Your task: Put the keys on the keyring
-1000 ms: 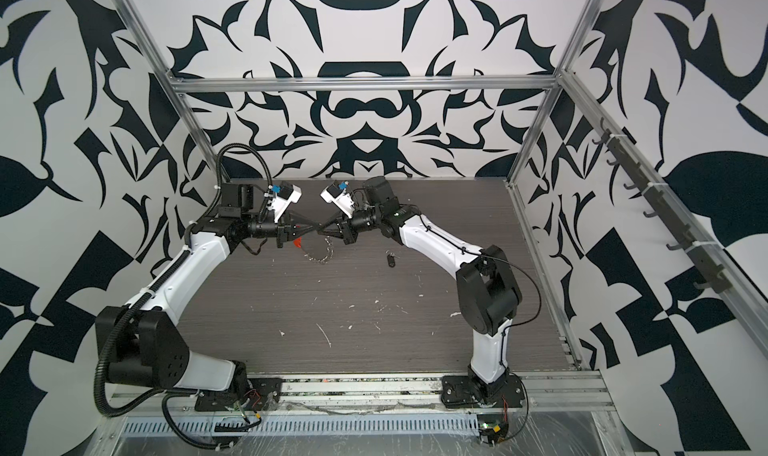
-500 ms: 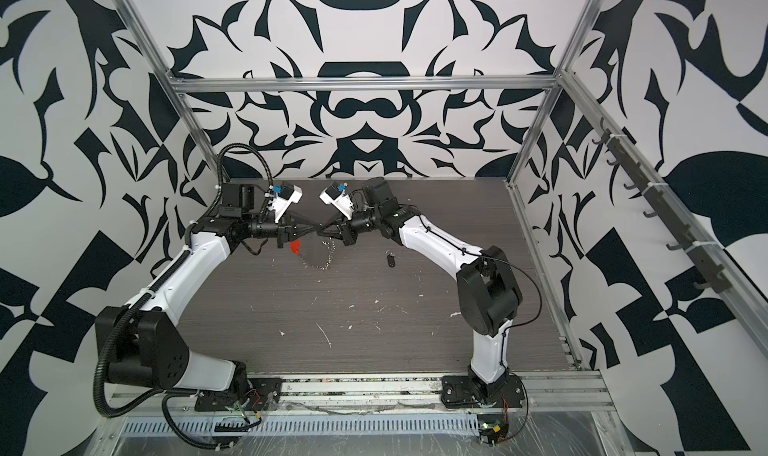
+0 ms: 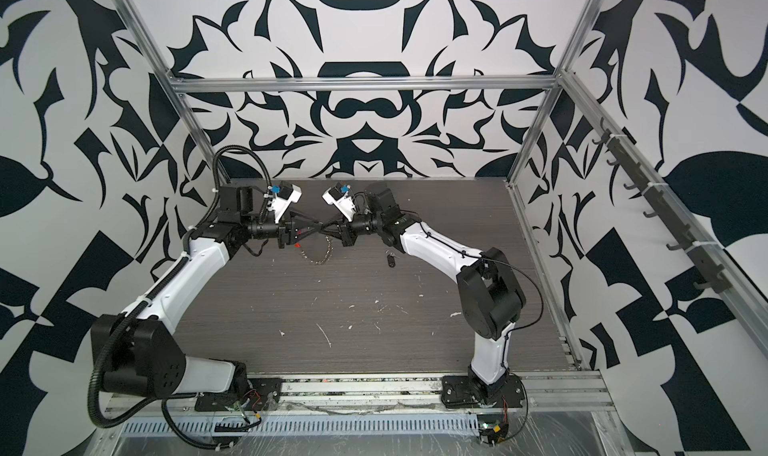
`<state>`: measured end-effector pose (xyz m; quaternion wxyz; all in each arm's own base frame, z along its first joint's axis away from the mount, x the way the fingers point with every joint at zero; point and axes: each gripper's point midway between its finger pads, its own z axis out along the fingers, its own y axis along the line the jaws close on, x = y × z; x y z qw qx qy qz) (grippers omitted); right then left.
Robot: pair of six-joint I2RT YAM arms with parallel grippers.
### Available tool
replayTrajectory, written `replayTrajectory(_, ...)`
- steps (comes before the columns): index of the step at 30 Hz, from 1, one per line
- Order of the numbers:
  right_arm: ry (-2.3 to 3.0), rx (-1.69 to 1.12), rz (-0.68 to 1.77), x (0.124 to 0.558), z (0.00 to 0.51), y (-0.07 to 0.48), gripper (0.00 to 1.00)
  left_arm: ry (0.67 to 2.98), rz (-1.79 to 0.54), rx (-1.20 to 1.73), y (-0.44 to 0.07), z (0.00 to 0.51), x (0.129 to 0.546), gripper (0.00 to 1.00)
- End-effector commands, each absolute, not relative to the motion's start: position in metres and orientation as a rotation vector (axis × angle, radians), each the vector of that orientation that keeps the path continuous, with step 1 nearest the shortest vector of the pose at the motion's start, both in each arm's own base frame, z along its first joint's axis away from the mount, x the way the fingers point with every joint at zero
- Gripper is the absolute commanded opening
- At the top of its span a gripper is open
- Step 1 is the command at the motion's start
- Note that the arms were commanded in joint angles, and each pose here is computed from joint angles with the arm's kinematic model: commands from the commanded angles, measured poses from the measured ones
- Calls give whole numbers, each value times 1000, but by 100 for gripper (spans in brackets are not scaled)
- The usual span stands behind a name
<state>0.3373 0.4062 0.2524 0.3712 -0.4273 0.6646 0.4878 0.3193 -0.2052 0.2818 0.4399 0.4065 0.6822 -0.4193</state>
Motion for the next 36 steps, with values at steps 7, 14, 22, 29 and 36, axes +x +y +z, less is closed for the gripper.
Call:
replayTrajectory(7, 1510, -1010, 1181, 345, 306, 404, 0, 1706, -937, 683, -185, 318, 327, 27)
replayTrajectory(14, 1464, -956, 1266, 343, 318, 406, 0, 1604, -988, 625, -186, 301, 321, 26)
replayTrajectory(22, 1441, -949, 1334, 337, 322, 407, 0, 1577, -1100, 646, -196, 305, 326, 15)
replayTrajectory(29, 1451, -977, 1355, 333, 317, 408, 0, 1530, -1050, 678, -194, 316, 323, 11)
replayTrajectory(36, 1442, -1012, 1405, 325, 320, 410, 0, 1560, -1076, 760, -195, 324, 323, 15)
